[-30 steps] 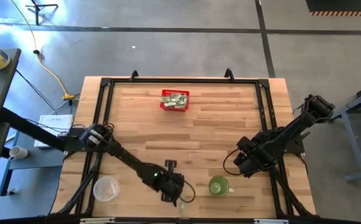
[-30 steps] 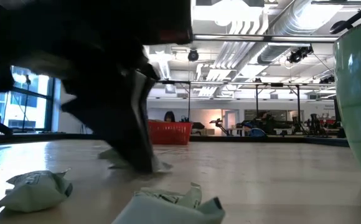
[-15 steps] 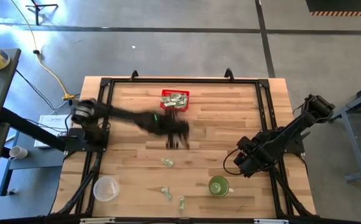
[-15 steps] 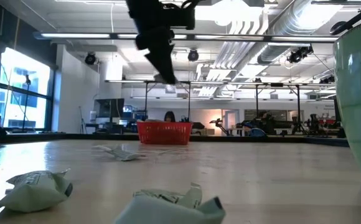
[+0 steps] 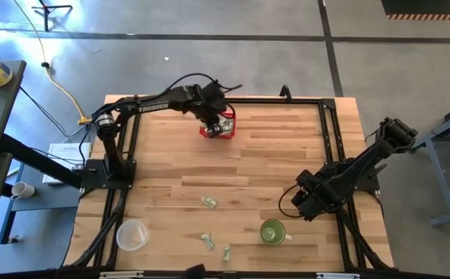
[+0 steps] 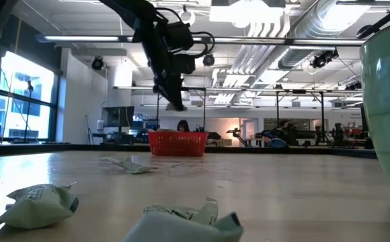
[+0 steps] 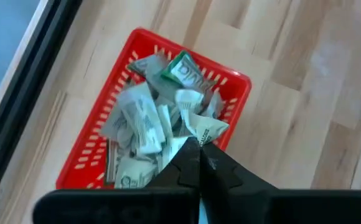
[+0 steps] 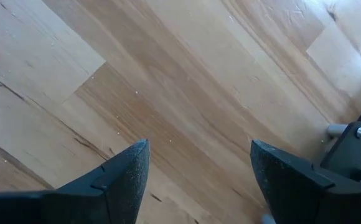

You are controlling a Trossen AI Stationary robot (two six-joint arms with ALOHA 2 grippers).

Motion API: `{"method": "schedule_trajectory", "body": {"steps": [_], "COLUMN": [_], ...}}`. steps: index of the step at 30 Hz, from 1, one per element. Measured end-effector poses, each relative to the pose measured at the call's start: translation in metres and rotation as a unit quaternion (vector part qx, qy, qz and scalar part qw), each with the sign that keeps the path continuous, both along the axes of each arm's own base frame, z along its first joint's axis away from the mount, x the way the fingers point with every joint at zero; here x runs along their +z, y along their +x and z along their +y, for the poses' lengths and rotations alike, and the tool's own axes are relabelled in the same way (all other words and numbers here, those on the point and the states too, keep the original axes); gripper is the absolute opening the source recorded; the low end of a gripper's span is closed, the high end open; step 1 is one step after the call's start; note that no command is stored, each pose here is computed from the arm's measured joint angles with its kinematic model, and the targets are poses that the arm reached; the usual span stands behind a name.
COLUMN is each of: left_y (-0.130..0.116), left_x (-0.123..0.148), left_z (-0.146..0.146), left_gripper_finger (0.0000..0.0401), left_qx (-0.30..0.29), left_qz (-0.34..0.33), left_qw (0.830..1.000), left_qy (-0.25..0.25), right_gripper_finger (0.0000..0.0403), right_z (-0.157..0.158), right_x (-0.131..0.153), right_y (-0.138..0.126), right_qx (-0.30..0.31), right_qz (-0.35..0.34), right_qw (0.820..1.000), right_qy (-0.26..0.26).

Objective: Pick and place items into bin
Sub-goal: Put the light green stevia packet into the red bin, then put the bottom light green stevia packet into the red bin

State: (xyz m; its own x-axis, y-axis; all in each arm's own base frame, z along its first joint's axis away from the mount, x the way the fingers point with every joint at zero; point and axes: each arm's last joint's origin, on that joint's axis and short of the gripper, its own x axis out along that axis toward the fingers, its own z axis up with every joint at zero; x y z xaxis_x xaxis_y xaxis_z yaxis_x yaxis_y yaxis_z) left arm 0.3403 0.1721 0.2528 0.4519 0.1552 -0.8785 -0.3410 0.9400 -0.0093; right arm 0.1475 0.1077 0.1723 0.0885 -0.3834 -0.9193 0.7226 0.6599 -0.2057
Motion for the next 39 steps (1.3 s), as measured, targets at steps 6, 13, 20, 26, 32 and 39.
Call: {"method": "schedule_trajectory", "body": {"steps": [6,13,20,26,32,39], "left_y": [0.008,0.006,0.017,0.021,0.028,0.029], "left_x": [0.004,0.008,0.016,-0.012,-0.054,-0.088], "left_z": [0.001,-0.024,-0.187,-0.299,-0.361,-0.396], "left_gripper_finger": [0.0132,0.0261,0.0239,0.019,0.0183,0.0248], "left_qx": [0.007,-0.006,-0.355,-0.501,-0.556,-0.56], "left_qz": [-0.007,-0.002,0.024,-0.017,-0.05,-0.058], "left_qw": [0.997,1.0,0.934,0.863,0.826,0.823], "left_qy": [0.082,0.006,-0.04,0.063,0.072,0.07], "right_gripper_finger": [0.027,0.027,0.027,0.027,0.027,0.027], "right_z": [0.0,0.001,0.001,0.0,0.002,0.007], "right_x": [0.0,0.0,0.0,0.0,-0.001,-0.001], "right_y": [0.0,0.0,0.001,0.001,0.002,0.001], "right_qx": [-0.007,-0.018,-0.014,-0.003,-0.002,0.009], "right_qz": [0.0,0.003,-0.004,-0.011,-0.014,-0.019], "right_qw": [1.0,1.0,1.0,1.0,1.0,1.0], "right_qy": [0.004,0.016,0.011,0.0,0.007,0.019]}}
